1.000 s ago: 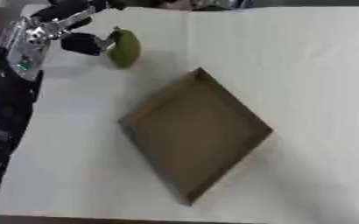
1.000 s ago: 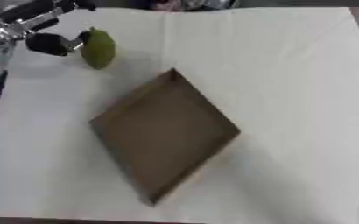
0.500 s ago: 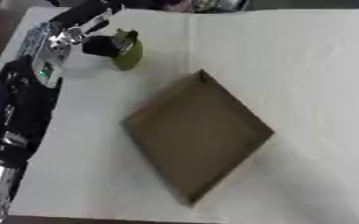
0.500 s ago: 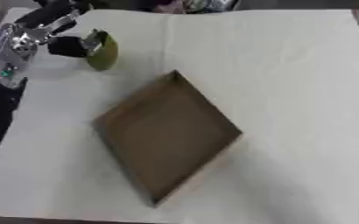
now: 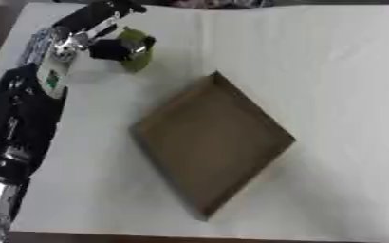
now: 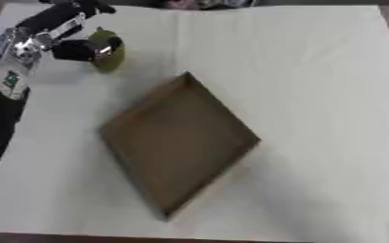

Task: Pick up objects on the table and place them in the box.

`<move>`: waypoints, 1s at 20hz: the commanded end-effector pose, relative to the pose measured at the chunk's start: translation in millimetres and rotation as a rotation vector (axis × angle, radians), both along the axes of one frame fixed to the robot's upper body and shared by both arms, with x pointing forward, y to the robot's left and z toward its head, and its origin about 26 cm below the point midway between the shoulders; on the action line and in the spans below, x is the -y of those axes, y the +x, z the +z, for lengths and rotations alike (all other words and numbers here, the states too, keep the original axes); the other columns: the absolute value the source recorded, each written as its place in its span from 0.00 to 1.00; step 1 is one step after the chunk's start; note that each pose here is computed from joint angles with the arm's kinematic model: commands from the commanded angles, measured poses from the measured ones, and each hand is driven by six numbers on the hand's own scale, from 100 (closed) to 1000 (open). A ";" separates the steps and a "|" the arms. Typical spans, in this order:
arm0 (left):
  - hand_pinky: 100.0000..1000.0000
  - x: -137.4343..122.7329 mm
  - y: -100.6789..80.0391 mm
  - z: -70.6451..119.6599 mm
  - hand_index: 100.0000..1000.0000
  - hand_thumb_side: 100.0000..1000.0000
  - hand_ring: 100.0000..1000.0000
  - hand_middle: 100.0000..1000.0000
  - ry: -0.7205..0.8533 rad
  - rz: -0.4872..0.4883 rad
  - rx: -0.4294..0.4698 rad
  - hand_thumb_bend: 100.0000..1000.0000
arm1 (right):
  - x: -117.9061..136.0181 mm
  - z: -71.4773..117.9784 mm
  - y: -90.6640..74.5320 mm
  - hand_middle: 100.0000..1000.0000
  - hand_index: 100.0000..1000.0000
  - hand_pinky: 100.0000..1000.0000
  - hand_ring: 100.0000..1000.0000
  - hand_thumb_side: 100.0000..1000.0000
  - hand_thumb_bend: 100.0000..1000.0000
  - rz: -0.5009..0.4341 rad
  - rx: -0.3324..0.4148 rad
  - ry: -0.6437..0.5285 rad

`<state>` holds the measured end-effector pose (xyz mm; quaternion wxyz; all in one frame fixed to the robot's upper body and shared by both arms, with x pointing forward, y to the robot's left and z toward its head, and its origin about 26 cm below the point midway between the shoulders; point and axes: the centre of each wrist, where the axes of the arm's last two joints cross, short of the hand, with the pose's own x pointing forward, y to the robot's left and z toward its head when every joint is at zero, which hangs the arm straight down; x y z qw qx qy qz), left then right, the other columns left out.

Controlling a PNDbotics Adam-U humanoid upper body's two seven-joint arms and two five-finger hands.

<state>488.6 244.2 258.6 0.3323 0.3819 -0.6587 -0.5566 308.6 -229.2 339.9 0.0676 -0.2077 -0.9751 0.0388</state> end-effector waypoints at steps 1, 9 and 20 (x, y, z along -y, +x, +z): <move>1.00 -3.7 -0.8 11.3 0.97 0.87 1.00 0.88 0.021 0.067 0.029 0.27 | -0.7 5.8 -4.8 0.72 0.76 0.75 0.59 0.55 0.00 0.011 0.023 0.000; 0.97 0.1 -1.6 11.2 0.98 0.85 0.98 0.86 0.044 0.156 0.011 0.33 | -0.9 4.9 -4.7 0.72 0.76 0.75 0.59 0.54 0.00 0.016 0.018 0.003; 0.97 -8.7 3.4 -7.5 0.98 0.86 0.97 0.85 0.133 0.213 -0.075 0.40 | -1.6 3.6 -4.4 0.71 0.76 0.75 0.59 0.54 0.00 0.022 0.009 0.002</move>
